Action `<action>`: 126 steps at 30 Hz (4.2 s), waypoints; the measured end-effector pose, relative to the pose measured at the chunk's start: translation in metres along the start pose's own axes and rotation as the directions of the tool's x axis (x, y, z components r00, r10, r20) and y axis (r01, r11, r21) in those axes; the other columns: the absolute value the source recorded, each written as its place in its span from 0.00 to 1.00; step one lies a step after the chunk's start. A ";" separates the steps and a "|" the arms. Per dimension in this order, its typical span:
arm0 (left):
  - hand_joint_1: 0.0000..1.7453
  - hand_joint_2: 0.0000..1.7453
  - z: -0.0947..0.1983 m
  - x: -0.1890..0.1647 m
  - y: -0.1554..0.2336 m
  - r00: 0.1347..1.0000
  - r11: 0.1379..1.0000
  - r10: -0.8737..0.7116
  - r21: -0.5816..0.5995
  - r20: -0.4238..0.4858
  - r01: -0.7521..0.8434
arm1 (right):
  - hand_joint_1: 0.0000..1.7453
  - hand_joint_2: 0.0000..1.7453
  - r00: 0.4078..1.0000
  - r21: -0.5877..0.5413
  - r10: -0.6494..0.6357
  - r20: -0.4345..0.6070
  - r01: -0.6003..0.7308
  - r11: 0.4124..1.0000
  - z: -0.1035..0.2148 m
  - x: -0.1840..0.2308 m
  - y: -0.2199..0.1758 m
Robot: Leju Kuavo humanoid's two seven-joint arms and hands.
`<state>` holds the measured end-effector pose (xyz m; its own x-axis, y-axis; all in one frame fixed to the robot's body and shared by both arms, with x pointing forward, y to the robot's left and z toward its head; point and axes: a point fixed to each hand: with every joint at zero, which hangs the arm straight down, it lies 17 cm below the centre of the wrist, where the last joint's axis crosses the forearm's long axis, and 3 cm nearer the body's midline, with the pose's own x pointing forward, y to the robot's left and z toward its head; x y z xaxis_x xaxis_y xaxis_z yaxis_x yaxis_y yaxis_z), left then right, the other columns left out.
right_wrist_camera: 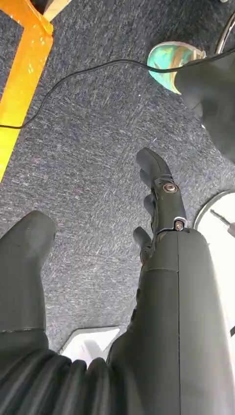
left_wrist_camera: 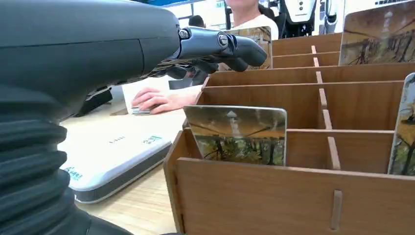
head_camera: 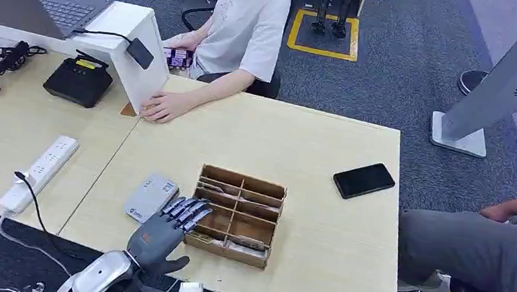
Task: Pass the card to the sensor for recognition and then transmit it.
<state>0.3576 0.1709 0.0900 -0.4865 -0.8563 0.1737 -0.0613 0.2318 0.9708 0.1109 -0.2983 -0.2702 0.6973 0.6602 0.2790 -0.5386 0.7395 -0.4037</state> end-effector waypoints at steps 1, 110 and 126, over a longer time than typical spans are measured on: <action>0.00 1.00 0.000 0.001 0.001 1.000 1.000 0.000 0.004 0.002 0.000 | 0.00 1.00 1.000 0.000 0.000 0.000 0.000 1.000 0.000 0.000 0.000; 1.00 1.00 -0.088 -0.045 0.215 0.979 0.929 -0.182 0.340 0.087 0.143 | 0.00 1.00 1.000 -0.013 -0.018 0.006 0.018 1.000 -0.002 0.003 -0.005; 1.00 1.00 -0.154 -0.169 0.247 0.869 0.847 -0.369 0.266 -0.328 0.460 | 0.00 1.00 1.000 0.023 0.007 -0.020 -0.007 1.000 -0.001 0.003 0.004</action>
<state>0.5585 0.3021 0.3259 -0.1144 -0.9815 -0.1534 -0.5073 -0.0751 0.8585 0.1116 -0.2936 -0.2715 0.7028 0.6627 0.2585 -0.5538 0.7378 -0.3858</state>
